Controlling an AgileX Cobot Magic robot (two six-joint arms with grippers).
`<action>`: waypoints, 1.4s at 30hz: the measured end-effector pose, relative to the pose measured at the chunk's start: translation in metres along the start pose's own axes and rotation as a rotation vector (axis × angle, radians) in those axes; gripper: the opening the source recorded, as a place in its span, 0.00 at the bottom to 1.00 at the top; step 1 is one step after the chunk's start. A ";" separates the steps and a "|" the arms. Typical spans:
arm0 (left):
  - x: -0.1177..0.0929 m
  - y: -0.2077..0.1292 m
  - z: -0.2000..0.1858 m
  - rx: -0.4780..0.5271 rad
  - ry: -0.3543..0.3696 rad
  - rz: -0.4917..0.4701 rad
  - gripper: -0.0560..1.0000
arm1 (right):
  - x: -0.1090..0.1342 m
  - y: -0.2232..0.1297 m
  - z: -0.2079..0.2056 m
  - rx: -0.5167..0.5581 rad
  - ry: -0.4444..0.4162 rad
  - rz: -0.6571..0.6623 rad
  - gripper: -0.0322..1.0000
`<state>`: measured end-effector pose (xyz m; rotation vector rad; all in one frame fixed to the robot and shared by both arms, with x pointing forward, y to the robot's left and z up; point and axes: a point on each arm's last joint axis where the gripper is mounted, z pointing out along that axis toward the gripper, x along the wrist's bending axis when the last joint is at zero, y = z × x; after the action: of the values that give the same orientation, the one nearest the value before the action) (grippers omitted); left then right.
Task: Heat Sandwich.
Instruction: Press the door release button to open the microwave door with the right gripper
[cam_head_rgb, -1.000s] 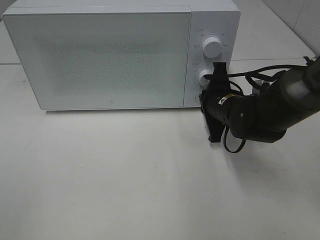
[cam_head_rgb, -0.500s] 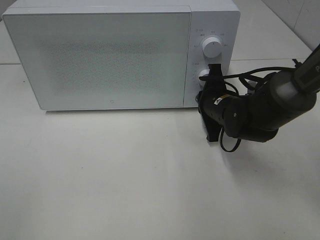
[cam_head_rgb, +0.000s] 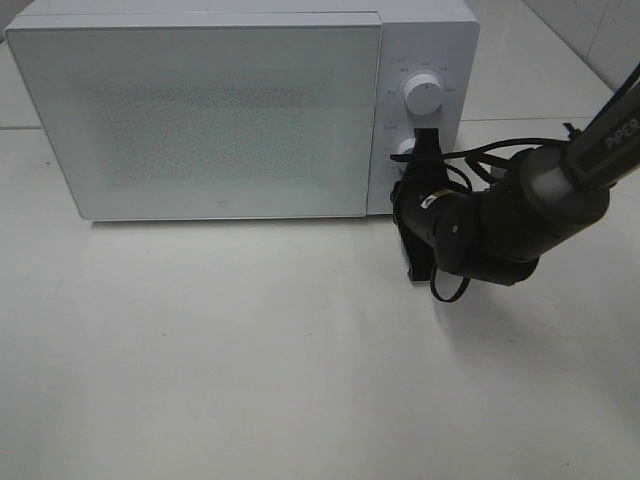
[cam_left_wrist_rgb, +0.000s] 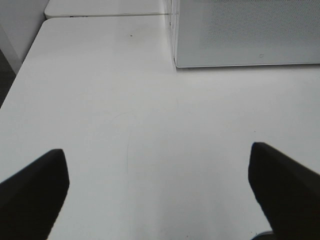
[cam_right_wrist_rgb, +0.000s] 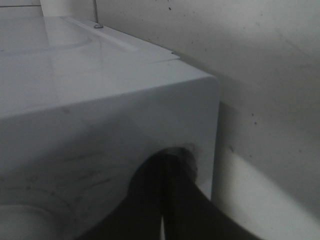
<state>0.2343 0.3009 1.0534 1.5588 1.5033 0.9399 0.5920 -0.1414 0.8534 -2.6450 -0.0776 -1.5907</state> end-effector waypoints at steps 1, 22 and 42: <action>0.000 0.000 0.000 0.000 0.000 0.000 0.92 | -0.002 -0.001 0.002 -0.003 -0.004 0.005 0.04; 0.000 0.000 0.000 0.000 0.000 0.000 0.92 | -0.002 -0.004 0.004 -0.015 -0.013 0.027 0.04; 0.001 0.000 0.000 0.000 0.007 0.004 0.92 | 0.009 0.003 -0.019 0.043 -0.068 -0.018 0.04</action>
<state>0.2343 0.3015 1.0534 1.5607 1.5055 0.9484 0.5799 -0.1459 0.8695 -2.6726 -0.1380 -1.4871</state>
